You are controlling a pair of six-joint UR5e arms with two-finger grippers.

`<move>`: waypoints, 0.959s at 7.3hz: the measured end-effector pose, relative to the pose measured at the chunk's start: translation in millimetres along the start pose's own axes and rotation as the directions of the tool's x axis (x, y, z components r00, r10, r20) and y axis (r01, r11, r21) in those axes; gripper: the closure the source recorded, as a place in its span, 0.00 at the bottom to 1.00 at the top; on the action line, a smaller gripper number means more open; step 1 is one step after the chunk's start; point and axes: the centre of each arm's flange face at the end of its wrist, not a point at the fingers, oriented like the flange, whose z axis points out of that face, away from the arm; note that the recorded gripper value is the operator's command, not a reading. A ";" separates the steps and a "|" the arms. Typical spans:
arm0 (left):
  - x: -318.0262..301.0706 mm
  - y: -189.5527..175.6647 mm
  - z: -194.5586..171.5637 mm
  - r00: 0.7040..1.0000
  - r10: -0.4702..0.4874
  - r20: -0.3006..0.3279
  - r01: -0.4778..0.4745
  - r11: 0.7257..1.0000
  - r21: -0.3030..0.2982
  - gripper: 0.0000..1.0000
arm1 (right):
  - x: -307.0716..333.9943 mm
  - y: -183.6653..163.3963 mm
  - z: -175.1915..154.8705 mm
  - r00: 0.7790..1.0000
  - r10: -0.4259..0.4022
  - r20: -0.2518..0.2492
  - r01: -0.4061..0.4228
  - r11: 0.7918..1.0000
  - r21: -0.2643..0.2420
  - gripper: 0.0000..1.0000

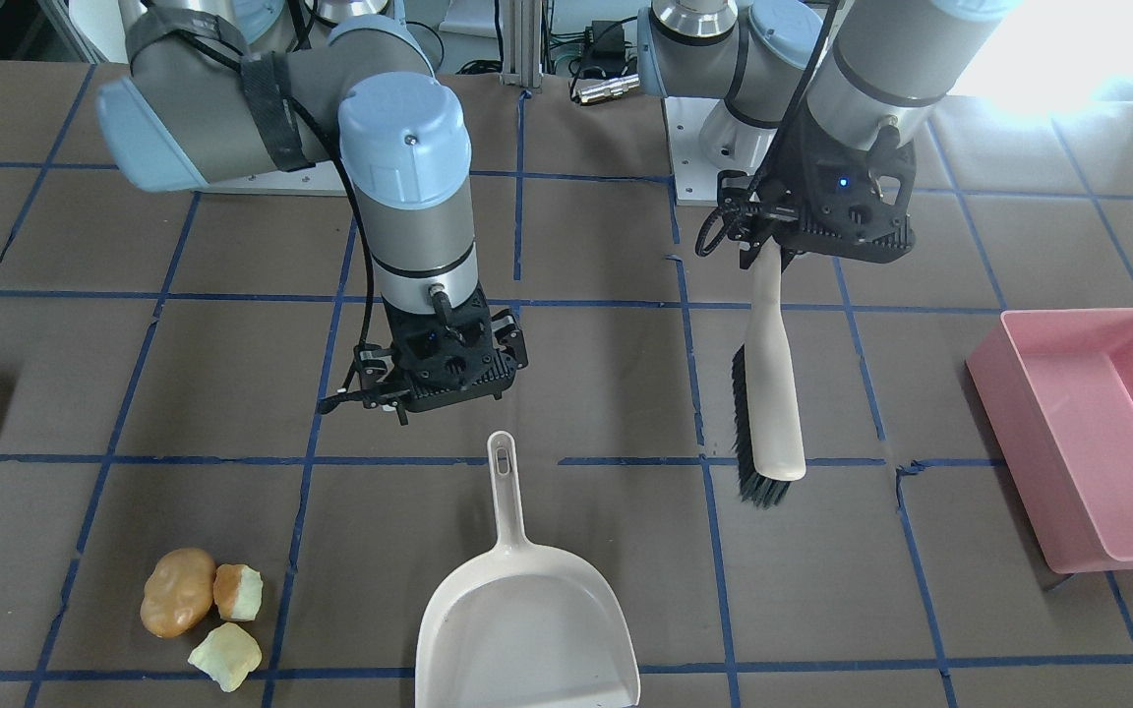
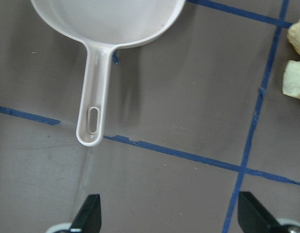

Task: Sweep and dump trash in nearest bin
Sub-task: 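Grasp the white dustpan handle with the right gripper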

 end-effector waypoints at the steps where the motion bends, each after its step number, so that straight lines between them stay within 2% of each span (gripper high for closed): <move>1: 2.5 4.0 -5.9 0.999 0.006 0.033 -0.006 1.000 -0.011 1.00 | -6.4 -3.0 15.4 1.000 -0.007 -0.002 0.007 1.000 0.020 0.00; 3: 7.1 13.1 -5.5 1.000 0.002 0.025 0.000 0.998 -0.070 1.00 | -10.8 -1.4 38.3 1.000 0.017 0.008 -0.018 0.999 0.035 0.00; 4: 8.2 17.4 -3.2 1.000 -0.002 0.017 0.003 0.995 -0.097 1.00 | -17.2 -1.4 54.4 0.998 0.061 0.017 -0.062 0.997 0.051 0.00; 7: 8.1 21.7 -1.4 1.000 -0.003 0.014 0.005 0.993 -0.120 1.00 | -26.6 -0.5 84.5 0.992 0.124 0.031 -0.126 0.991 0.052 0.01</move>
